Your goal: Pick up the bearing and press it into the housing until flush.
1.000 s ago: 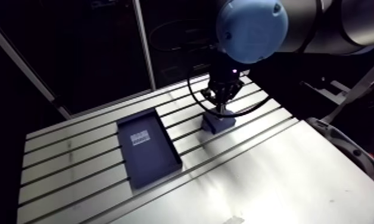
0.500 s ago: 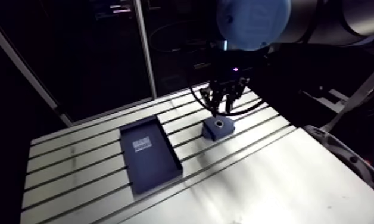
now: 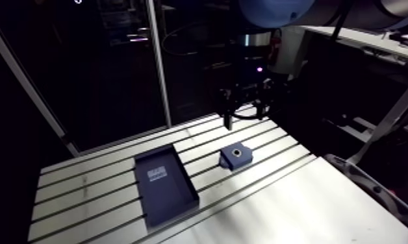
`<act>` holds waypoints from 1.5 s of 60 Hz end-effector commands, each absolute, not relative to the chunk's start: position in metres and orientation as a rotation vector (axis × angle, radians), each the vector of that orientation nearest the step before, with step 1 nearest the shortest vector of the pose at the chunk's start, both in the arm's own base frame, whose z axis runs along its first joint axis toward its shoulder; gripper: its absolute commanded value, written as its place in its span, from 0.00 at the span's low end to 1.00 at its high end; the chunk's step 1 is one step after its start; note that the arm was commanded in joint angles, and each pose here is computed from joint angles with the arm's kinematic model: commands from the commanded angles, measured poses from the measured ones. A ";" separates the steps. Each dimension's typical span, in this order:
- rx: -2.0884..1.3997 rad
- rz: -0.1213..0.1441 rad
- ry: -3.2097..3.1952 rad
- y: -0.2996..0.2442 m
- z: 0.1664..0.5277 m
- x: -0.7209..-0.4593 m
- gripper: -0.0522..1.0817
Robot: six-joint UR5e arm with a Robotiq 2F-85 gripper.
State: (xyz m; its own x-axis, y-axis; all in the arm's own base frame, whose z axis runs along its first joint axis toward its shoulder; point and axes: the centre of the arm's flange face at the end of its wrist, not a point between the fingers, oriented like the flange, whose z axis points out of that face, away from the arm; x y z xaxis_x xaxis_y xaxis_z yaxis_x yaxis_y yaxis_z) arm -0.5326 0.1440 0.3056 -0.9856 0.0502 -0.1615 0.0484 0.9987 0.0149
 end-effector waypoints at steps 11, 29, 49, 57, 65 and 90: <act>0.081 0.022 2.991 0.136 0.363 -0.524 0.05; 0.068 0.033 2.986 0.079 0.400 -0.538 0.05; -0.001 0.013 3.023 0.020 0.438 -0.544 0.05; 0.025 -0.055 3.053 0.015 0.446 -0.545 0.05; 0.066 -0.050 3.084 0.018 0.461 -0.547 0.05; -0.049 -0.009 3.102 -0.012 0.465 -0.547 0.06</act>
State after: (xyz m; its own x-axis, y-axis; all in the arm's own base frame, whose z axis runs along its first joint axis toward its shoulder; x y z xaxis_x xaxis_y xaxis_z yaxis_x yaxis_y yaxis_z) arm -0.5461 0.0058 0.4606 -0.9986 0.0034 -0.0521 0.0044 0.9998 -0.0192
